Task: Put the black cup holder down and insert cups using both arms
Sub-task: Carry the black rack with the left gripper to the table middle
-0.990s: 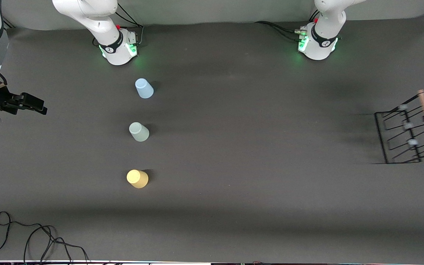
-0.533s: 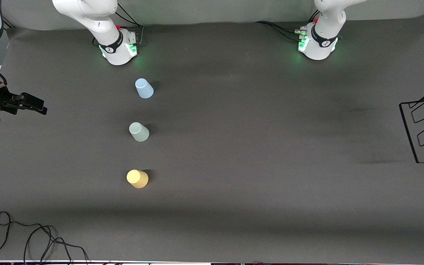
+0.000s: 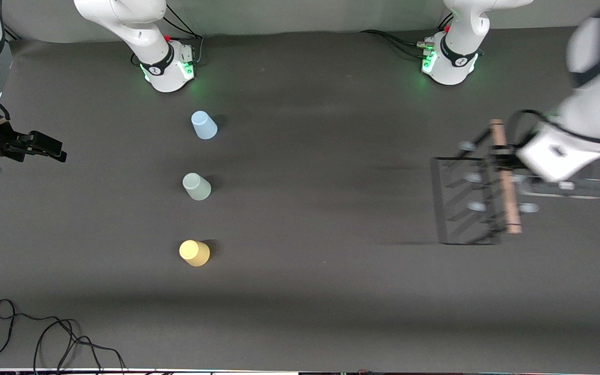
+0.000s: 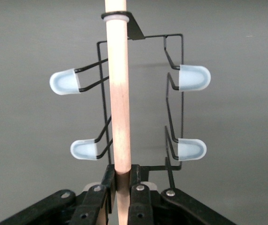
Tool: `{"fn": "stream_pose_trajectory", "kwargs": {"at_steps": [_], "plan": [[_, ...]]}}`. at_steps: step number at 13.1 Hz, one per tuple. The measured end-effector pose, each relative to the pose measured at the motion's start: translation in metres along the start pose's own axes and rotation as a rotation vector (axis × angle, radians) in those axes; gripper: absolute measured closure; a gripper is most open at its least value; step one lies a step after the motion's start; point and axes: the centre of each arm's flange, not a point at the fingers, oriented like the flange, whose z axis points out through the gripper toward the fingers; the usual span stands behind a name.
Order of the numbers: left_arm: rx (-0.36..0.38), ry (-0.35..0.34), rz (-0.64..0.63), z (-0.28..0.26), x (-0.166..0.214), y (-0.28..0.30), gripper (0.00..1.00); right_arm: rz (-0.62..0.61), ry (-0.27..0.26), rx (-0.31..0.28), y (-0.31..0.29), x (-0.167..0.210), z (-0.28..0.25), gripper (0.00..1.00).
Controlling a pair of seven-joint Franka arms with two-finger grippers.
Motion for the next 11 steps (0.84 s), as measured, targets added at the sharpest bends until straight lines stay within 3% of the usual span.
{"fn": "stream_pose_trajectory", "kwargs": {"at_steps": [3, 7, 11], "plan": [[-0.042, -0.004, -0.053, 0.033, -0.014, 0.137, 0.84, 0.001, 0.0, 0.0, 0.0, 0.0, 0.0, 0.0], [-0.049, 0.016, -0.119, 0.096, -0.067, 0.327, 0.84, 0.001, 0.0, 0.0, 0.001, 0.0, 0.0, 0.0], [-0.111, 0.015, -0.161, 0.134, -0.09, 0.41, 0.84, 0.001, 0.0, 0.0, 0.001, 0.0, 0.0, 0.0]]}}
